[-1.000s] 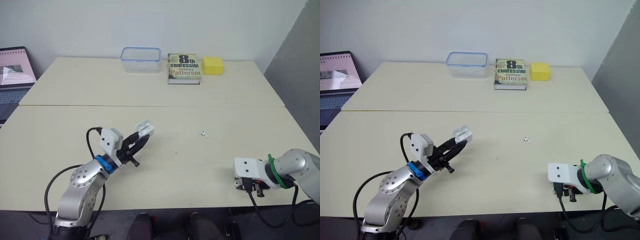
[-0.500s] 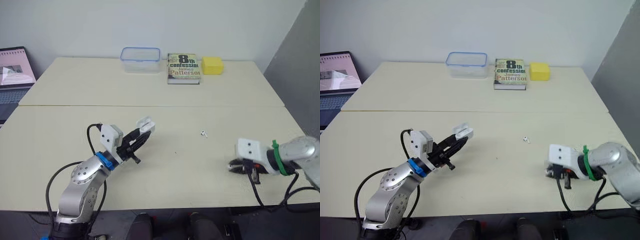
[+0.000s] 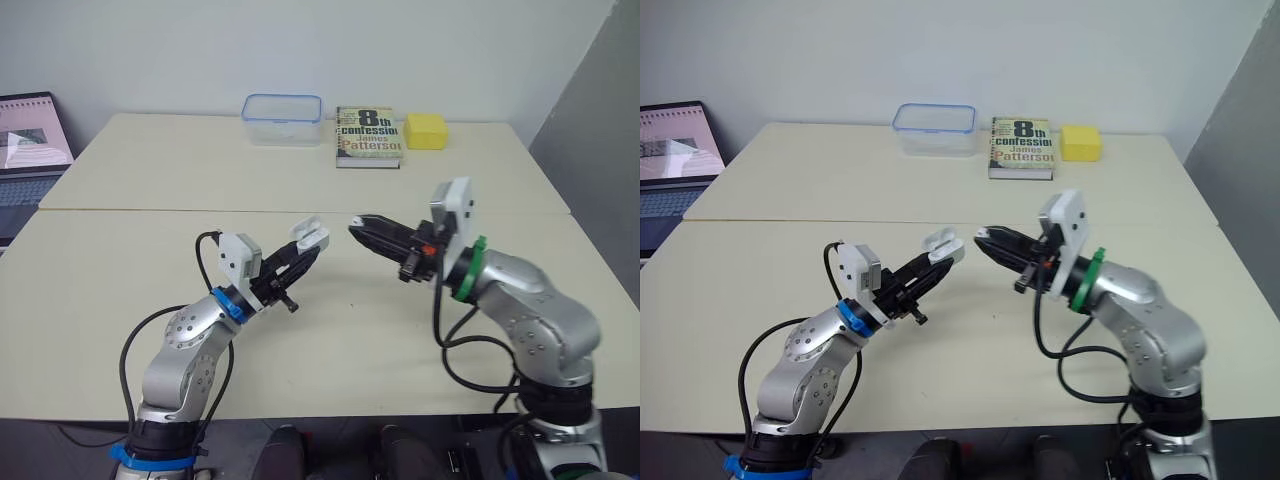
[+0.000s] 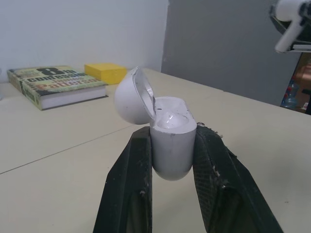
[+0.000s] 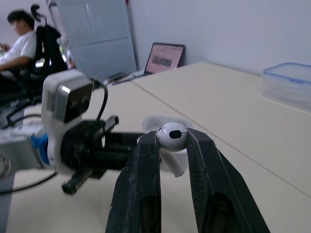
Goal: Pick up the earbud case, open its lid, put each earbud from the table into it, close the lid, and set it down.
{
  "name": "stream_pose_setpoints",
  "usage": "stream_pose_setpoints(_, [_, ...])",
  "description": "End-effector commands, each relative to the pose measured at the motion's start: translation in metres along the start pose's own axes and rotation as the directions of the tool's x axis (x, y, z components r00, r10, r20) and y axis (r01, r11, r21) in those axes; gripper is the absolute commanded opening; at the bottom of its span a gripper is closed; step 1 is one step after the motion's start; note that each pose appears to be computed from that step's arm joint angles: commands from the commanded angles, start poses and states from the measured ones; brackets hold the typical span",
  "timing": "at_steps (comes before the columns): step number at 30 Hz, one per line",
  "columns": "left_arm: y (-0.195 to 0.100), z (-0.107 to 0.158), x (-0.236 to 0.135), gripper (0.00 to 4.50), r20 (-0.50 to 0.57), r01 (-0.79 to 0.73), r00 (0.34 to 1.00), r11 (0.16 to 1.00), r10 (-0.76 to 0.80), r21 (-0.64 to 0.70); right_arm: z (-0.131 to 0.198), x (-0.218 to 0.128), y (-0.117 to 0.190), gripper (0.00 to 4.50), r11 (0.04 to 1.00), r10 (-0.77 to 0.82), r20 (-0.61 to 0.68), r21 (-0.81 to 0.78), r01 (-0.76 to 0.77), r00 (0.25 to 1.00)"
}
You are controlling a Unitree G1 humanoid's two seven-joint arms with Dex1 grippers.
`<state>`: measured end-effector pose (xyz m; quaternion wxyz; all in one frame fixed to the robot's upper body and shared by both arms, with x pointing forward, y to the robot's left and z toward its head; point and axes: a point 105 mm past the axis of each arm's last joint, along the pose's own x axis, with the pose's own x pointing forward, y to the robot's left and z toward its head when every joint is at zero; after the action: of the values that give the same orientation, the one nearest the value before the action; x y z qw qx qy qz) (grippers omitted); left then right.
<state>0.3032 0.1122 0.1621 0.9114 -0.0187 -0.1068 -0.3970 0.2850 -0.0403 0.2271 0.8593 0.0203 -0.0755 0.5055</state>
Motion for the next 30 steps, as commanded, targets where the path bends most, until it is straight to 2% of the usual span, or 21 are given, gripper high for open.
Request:
stream_pose_setpoints(1, [-0.006, 0.012, 0.006, 0.77, 0.051, 0.028, 0.998, 0.999, -0.03, 0.035, 0.004, 0.015, 0.006, 0.4, 0.999, -0.031, 0.062, -0.031, 0.033, 0.998])
stream_pose_setpoints(6, [-0.006, 0.012, 0.009, 0.77, 0.058, 0.034, 0.998, 0.999, -0.037, 0.038, -0.003, 0.036, 0.015, 0.4, 0.998, -0.049, 0.108, -0.028, 0.052, 0.993])
stream_pose_setpoints(14, [-0.003, 0.01, 0.008, 0.77, 0.06, 0.038, 0.997, 0.998, -0.041, 0.049, -0.012, 0.048, 0.015, 0.4, 0.997, -0.068, 0.125, -0.032, 0.073, 0.99])
stream_pose_setpoints(30, [-0.004, 0.009, 0.006, 0.77, 0.06, 0.036, 0.997, 0.997, -0.04, 0.064, -0.042, 0.049, 0.023, 0.4, 0.999, -0.045, 0.028, -0.009, 0.045, 0.999])
